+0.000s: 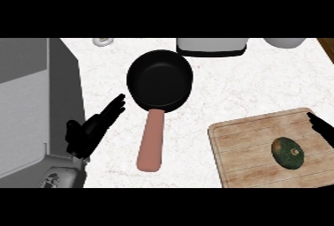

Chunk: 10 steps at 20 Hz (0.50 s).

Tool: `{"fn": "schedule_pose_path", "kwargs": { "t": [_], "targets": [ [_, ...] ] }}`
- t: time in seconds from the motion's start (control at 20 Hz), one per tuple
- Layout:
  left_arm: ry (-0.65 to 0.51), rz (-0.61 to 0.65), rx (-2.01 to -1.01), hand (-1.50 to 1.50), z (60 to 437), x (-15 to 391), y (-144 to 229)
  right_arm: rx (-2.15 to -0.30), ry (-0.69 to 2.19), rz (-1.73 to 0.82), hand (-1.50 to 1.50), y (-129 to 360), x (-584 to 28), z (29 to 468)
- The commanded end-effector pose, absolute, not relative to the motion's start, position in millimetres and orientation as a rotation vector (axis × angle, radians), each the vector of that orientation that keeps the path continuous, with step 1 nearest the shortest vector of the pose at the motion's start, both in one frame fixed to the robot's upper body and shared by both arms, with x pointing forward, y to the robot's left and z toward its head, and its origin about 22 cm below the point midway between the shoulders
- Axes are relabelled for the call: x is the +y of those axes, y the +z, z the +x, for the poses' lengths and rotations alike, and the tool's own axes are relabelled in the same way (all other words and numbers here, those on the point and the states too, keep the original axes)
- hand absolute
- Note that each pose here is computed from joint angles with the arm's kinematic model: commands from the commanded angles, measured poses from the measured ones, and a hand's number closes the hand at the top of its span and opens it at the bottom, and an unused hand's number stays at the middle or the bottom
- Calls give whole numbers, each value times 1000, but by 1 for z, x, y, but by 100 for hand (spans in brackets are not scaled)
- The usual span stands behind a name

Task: Pick the squash from the cutting board and place it in the pot

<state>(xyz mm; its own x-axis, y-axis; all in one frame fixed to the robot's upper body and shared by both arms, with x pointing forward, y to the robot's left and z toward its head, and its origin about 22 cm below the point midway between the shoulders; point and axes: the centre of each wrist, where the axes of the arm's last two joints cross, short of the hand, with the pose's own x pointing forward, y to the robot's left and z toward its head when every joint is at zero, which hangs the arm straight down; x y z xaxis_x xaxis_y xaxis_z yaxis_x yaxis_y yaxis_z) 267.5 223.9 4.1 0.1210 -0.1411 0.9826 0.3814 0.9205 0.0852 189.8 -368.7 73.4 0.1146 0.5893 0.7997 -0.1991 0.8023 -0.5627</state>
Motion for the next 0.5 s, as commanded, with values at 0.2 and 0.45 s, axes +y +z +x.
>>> {"fn": "schedule_pose_path", "kwargs": {
  "t": [0.2, 0.45],
  "targets": [
    [-273, -73, -1276, 0, 260, 241, -17, -1402, 538, -241, -150, 40, -392, 187],
    [-275, -69, -1274, 0, 256, 248, -22, -1458, 456, -85, -150, 39, -399, 198]
  ]
}}
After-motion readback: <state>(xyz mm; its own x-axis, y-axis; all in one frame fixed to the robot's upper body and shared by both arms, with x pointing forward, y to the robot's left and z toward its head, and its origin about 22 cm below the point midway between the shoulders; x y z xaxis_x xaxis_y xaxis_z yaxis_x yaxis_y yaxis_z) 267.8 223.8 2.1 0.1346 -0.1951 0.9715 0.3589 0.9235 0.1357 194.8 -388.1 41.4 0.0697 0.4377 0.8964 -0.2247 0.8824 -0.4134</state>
